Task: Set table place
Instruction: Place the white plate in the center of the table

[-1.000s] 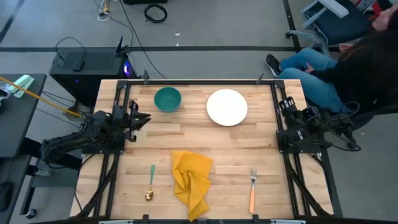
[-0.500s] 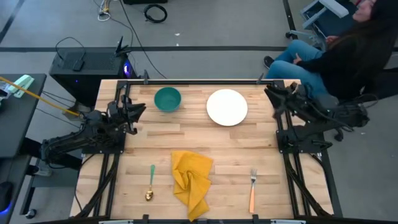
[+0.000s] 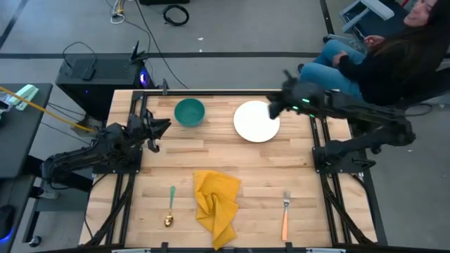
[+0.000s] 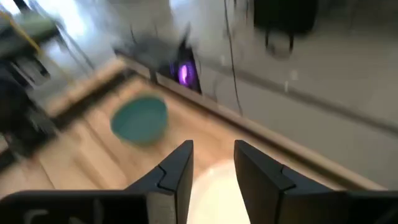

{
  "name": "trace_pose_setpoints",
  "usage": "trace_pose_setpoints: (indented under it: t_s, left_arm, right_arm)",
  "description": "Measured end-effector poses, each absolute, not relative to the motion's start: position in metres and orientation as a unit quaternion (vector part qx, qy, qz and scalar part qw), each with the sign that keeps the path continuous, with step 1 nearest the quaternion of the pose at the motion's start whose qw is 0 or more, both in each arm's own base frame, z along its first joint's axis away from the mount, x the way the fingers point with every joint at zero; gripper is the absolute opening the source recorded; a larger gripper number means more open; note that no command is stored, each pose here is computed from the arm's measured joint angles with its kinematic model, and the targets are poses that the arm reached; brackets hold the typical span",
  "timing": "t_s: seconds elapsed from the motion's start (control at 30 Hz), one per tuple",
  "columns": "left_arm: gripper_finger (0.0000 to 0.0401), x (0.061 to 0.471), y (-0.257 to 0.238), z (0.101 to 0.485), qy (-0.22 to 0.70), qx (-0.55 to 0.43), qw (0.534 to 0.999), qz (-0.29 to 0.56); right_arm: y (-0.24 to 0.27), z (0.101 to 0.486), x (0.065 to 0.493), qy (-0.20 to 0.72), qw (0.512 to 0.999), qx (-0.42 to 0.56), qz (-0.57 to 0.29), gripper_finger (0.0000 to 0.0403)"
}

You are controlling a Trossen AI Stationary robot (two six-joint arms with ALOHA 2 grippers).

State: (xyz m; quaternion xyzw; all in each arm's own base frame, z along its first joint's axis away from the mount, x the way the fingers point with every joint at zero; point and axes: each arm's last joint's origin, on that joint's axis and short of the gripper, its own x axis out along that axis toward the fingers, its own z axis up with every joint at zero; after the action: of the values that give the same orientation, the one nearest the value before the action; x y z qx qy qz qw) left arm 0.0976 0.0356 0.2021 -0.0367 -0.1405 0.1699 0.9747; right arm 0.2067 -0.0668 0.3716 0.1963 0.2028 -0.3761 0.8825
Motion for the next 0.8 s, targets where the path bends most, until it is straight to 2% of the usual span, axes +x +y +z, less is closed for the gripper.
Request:
trace_pose_setpoints:
  t_s: [0.17,0.4,0.63,0.8]
  left_arm:
    - [0.008,0.101,0.037,0.199,-0.121,-0.04,0.977,0.171]
    - [0.0079,0.103,0.038,0.197,-0.109,-0.021,0.978,0.175]
    - [0.0081,0.103,0.038,0.195,-0.096,-0.017,0.978,0.185]
    - [0.0078,0.104,0.04,0.188,-0.06,-0.044,0.978,0.194]
  right_arm:
    - [-0.121,0.329,0.229,0.295,0.833,0.262,-0.388,0.0124]
    - [-0.176,0.281,0.24,0.365,0.782,0.353,-0.362,0.0124]
    - [-0.188,0.25,0.252,0.405,0.754,0.39,-0.34,0.0124]
    - [-0.185,0.24,0.262,0.422,0.751,0.386,-0.329,0.0124]
